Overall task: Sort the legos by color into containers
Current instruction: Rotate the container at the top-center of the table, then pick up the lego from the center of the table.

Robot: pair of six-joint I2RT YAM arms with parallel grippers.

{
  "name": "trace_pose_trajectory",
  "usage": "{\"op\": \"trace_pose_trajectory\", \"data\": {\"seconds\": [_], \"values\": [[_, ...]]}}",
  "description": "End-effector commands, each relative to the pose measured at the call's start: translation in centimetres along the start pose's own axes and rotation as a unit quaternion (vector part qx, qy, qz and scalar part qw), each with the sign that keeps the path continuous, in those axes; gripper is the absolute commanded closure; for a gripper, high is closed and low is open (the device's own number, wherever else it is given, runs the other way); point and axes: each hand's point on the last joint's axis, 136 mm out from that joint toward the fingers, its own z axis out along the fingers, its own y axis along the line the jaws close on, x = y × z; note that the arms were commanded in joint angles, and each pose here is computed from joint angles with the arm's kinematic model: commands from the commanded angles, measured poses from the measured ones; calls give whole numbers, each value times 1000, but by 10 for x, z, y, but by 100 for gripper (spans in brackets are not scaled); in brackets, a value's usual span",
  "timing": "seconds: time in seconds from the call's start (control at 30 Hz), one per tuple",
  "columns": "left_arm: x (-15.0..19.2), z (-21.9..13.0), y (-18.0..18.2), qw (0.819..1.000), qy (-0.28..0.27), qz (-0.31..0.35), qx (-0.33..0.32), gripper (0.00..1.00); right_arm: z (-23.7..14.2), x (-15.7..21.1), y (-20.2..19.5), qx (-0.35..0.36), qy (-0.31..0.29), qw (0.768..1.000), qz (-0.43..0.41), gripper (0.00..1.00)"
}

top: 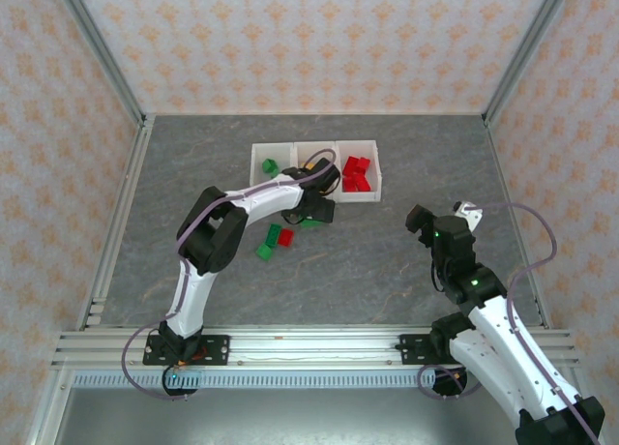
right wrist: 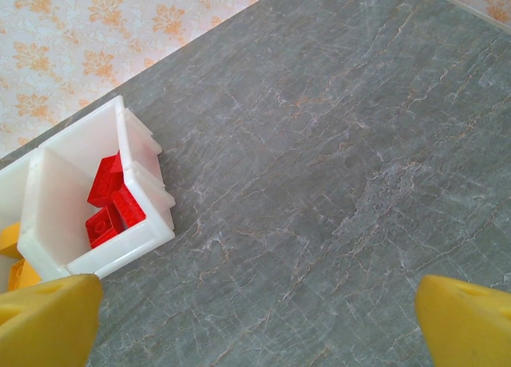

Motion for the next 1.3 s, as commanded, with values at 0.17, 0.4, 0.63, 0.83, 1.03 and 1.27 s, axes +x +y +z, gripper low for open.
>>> {"op": "trace_pose_trajectory", "data": {"seconds": [0.17, 0.4, 0.63, 0.83, 1.03, 1.27], "values": [[25, 0, -9, 1000, 26, 8, -3, 8, 0, -4, 0, 0, -12, 1000, 1, 0], [33, 6, -4, 999, 34, -18, -14, 16, 0, -4, 0, -1, -11, 1000, 1, 0], [26, 4, -7, 1000, 23, -14, -11, 29, -1, -4, 1, -2, -12, 1000, 2, 0], [22, -1, -9, 1000, 19, 11, -3, 35, -1, -4, 0, -1, -12, 1000, 2, 0], [26, -2, -9, 998, 28, 49, -1, 38, -1, -4, 0, -1, -12, 1000, 2, 0], [15, -3, 6, 996, 15, 75, -41, 21, -1, -4, 0, -1, -12, 1000, 3, 0]]}}
